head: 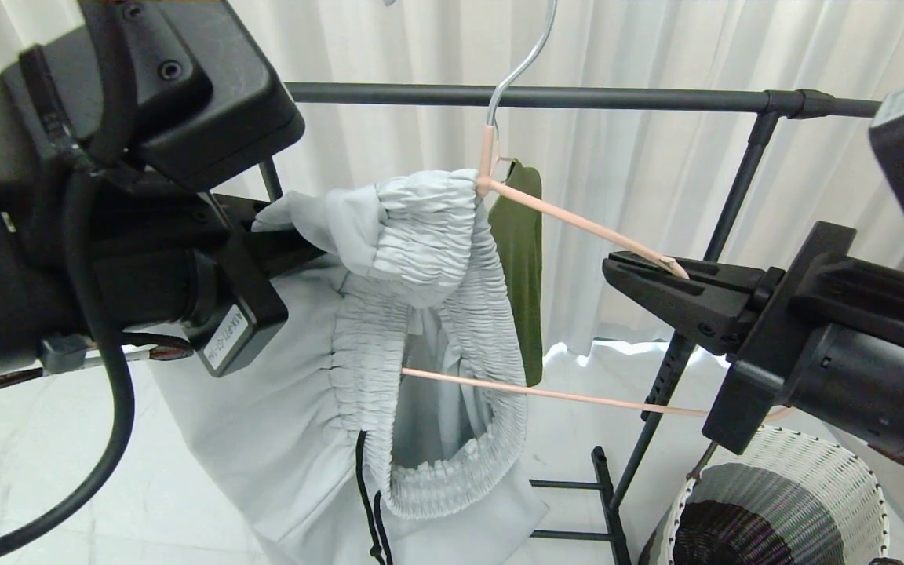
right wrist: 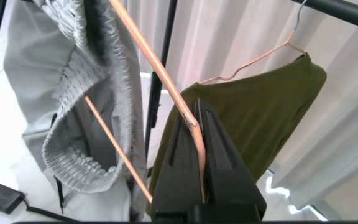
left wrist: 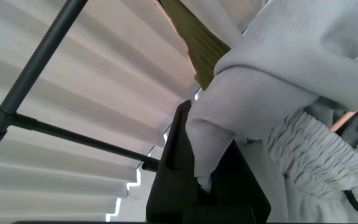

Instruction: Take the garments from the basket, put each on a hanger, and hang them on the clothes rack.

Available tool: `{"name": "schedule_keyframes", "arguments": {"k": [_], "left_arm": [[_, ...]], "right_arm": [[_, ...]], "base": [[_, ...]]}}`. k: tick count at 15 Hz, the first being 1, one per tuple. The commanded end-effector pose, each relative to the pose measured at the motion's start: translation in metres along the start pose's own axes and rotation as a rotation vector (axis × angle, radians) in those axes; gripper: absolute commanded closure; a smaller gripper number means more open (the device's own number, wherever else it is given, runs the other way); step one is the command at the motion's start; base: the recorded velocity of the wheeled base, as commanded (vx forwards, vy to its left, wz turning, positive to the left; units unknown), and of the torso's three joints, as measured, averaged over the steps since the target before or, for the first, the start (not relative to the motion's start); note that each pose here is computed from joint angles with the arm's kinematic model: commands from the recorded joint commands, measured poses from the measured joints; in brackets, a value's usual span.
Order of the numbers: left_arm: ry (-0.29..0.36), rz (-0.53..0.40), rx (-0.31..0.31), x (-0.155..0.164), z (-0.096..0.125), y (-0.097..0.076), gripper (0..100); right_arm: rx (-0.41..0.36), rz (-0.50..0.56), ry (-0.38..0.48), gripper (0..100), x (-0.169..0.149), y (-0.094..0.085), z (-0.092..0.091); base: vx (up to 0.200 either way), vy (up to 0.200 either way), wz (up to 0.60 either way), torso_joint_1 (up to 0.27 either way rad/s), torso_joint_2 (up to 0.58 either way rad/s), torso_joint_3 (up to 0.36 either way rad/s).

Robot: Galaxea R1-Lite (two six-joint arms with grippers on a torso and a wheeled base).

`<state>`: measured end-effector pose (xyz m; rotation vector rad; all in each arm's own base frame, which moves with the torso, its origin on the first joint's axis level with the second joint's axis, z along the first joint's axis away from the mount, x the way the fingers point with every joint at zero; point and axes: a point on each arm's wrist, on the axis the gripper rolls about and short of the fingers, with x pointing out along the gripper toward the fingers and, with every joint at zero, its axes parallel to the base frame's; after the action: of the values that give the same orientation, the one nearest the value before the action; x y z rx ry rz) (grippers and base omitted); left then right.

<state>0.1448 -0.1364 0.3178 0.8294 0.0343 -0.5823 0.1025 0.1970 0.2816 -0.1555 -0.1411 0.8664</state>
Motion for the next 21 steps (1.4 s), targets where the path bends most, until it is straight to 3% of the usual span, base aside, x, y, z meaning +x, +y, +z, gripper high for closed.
{"name": "schedule_keyframes", "arguments": {"k": [1, 4, 5, 10, 12, 14, 16, 18, 21], "left_arm": [[0.002, 0.000, 0.001, 0.000, 0.000, 0.000, 100], [0.014, -0.005, 0.004, 0.000, -0.004, -0.002, 100], [0.014, -0.005, 0.004, 0.000, -0.004, -0.002, 100], [0.023, 0.009, 0.004, -0.002, -0.006, -0.002, 100], [0.061, 0.075, -0.007, 0.002, -0.014, -0.002, 100], [0.053, 0.176, -0.031, 0.011, -0.017, -0.005, 100], [0.041, 0.285, -0.076, 0.022, -0.017, -0.006, 100], [-0.008, 0.333, -0.114, 0.029, -0.015, -0.006, 100], [-0.066, 0.357, -0.230, 0.033, -0.009, -0.004, 100]], "right_arm": [[-0.001, -0.002, -0.001, 100, 0.000, 0.000, 0.000], [-0.001, -0.003, 0.000, 100, -0.001, 0.000, 0.000], [0.000, -0.003, -0.002, 0, -0.001, -0.001, 0.001], [0.002, -0.055, -0.011, 0, -0.006, -0.012, 0.003], [0.003, -0.063, -0.017, 0, -0.009, -0.014, 0.005], [-0.011, -0.056, 0.001, 0, -0.011, -0.014, 0.004], [-0.026, -0.044, 0.008, 0, -0.011, -0.012, 0.003], [-0.028, -0.036, 0.014, 0, -0.011, -0.011, 0.001], [-0.025, -0.030, 0.040, 0, -0.007, -0.009, -0.006]], "base": [[0.000, 0.000, 0.00, 0.000, 0.00, 0.000], [0.000, 0.000, 0.00, 0.000, 0.00, 0.000], [0.000, 0.000, 0.00, 0.000, 0.00, 0.000], [0.000, 0.000, 0.00, 0.000, 0.00, 0.000], [0.000, 0.000, 0.00, 0.000, 0.00, 0.000], [0.000, 0.000, 0.00, 0.000, 0.00, 0.000], [0.000, 0.000, 0.00, 0.000, 0.00, 0.000], [0.000, 0.000, 0.00, 0.000, 0.00, 0.000], [0.000, 0.000, 0.00, 0.000, 0.00, 0.000]]}}
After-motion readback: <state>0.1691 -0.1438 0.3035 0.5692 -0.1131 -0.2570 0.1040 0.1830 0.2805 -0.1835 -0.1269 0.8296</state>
